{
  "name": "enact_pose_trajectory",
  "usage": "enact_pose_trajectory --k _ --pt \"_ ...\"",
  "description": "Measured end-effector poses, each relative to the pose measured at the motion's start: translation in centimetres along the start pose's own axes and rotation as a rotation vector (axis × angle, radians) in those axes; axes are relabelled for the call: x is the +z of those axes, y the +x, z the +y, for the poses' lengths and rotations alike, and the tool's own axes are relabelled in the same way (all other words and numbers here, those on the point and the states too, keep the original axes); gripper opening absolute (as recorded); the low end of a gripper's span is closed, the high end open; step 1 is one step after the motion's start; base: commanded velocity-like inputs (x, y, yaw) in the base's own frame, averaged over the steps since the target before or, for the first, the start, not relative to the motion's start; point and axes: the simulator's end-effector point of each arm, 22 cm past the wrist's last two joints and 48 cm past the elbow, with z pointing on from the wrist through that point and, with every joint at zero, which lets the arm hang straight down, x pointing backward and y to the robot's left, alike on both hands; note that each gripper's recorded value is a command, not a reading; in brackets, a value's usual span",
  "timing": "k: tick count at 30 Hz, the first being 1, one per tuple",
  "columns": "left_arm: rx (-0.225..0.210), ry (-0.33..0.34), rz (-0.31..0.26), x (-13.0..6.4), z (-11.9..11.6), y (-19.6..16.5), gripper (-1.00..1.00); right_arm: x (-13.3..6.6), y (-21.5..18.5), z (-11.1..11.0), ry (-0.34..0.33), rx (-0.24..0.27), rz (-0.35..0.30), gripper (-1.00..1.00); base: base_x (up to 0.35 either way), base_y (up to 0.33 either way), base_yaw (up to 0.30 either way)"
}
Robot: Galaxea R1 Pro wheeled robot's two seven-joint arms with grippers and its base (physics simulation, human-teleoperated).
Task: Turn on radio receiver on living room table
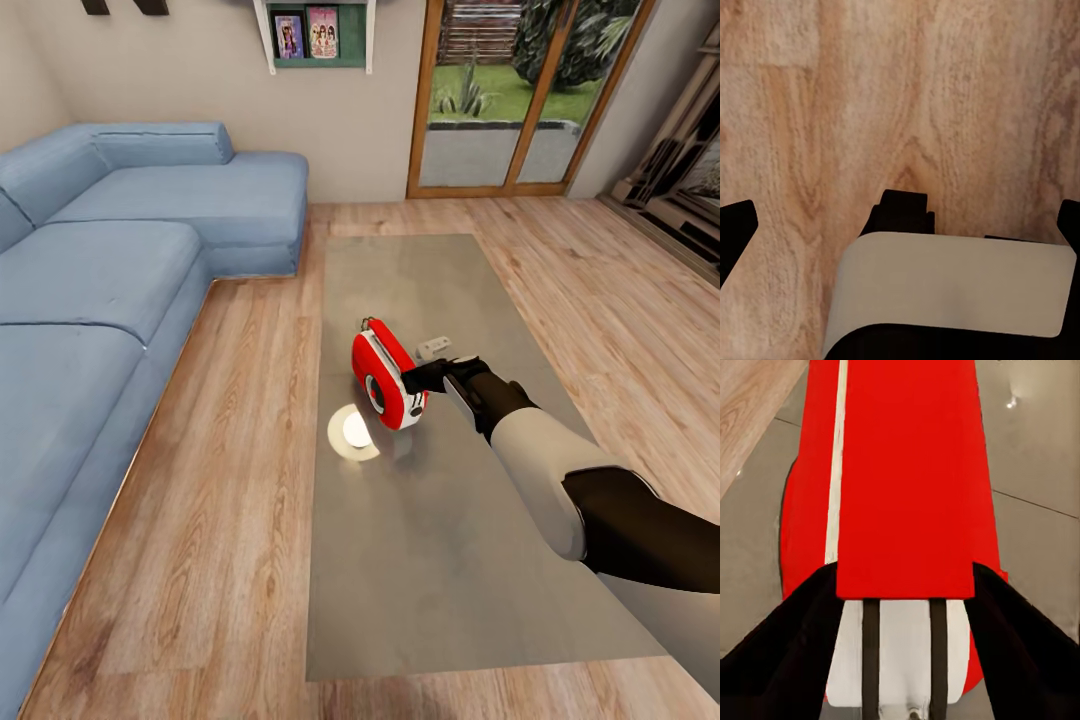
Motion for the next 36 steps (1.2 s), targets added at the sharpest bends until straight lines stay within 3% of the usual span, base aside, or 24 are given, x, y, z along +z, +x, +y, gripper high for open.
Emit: enact_pose_trajectory --k 36 --pt "-0.006 0.001 -0.002 0.0 -0.05 -0.07 1.0 0.0 0.03 0.03 -0.001 0.0 0.002 -1.0 0.0 0.0 0.0"
